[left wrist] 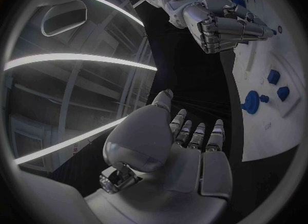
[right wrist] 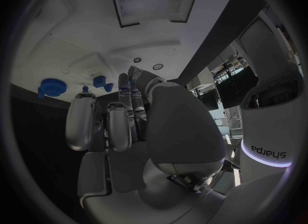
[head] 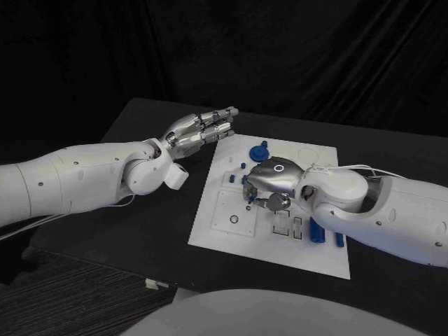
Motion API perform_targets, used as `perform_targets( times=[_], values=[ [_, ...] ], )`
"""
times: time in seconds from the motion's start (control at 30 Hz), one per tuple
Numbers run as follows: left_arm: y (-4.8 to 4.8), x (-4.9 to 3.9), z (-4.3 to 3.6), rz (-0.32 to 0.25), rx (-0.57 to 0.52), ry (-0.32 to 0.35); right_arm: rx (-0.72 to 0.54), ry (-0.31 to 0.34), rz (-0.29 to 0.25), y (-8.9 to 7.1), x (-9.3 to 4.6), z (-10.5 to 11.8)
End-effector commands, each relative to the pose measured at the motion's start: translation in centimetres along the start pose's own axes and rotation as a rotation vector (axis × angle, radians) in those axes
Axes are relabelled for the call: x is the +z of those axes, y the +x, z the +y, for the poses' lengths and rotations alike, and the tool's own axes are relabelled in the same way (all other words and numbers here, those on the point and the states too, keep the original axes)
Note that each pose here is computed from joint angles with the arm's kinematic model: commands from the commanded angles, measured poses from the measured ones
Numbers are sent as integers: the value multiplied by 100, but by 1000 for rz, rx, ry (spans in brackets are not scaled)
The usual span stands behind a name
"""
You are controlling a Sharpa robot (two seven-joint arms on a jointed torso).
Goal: Assemble the parts on the task board
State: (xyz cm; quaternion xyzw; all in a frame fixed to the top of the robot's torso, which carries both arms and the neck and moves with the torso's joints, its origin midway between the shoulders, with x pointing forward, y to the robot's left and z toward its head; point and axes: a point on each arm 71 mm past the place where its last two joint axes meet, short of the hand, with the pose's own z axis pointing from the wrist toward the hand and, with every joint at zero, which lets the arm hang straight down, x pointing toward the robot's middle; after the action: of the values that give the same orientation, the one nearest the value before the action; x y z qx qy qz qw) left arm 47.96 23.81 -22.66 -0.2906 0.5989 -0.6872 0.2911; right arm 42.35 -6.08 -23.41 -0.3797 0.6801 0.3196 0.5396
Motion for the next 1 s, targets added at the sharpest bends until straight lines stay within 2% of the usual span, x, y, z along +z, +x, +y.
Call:
perform_targets(
  times=[0.03, 1.0],
  values=[
    [19, 7, -1, 10, -16, 8, -4, 18, 10, 24, -2, -3],
    [42, 17, 39, 23, -27, -12, 12, 17, 28, 114, -8, 34]
  ],
)
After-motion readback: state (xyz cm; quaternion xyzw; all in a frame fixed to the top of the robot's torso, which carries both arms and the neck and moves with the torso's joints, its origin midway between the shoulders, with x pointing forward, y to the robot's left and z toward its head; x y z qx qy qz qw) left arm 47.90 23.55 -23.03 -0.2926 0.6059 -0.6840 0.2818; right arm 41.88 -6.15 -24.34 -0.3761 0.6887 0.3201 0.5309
